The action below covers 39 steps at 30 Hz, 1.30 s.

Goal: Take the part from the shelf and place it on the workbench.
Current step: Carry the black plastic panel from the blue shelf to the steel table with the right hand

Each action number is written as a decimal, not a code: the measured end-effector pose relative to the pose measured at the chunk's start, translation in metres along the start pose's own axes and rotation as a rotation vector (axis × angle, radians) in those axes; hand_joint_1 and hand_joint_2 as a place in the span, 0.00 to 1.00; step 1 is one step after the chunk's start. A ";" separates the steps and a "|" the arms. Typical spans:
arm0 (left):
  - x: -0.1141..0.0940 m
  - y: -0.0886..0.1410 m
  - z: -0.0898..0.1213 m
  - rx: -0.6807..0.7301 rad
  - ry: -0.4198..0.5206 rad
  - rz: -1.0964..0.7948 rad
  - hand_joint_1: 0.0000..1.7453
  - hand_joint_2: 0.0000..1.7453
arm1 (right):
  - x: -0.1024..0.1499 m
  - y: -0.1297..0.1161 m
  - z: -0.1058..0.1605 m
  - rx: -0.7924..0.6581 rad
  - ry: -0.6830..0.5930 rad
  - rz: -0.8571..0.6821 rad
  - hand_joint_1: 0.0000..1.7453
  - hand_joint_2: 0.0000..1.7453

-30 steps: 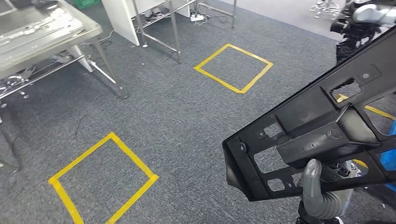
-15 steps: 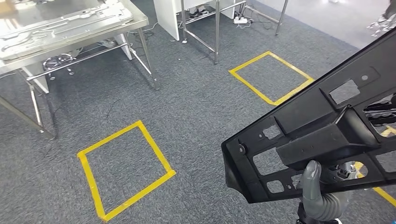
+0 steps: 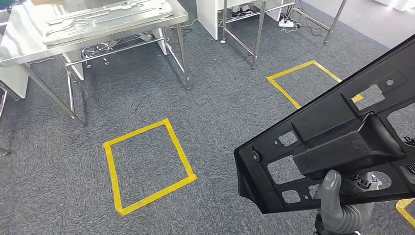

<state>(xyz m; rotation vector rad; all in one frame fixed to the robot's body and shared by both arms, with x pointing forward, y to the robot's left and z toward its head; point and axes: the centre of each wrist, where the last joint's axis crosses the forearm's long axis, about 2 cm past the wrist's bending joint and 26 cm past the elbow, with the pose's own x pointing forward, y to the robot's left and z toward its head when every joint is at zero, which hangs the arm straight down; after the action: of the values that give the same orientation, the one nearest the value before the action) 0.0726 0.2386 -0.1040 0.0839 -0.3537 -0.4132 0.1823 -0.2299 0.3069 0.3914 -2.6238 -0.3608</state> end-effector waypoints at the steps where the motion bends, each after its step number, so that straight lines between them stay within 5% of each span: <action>1: 0.000 0.000 0.000 -0.003 -0.001 0.000 0.00 0.00 | 0.000 0.000 0.000 0.000 -0.001 -0.008 1.00 1.00; 39: 0.000 0.002 0.000 0.005 0.025 -0.006 0.00 0.00 | 0.001 -0.002 0.000 0.020 0.004 -0.029 1.00 1.00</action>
<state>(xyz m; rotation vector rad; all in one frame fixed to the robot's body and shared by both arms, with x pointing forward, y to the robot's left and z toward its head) 0.0735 0.2402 -0.1041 0.0950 -0.3303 -0.4166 0.1820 -0.2323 0.3067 0.4364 -2.6224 -0.3431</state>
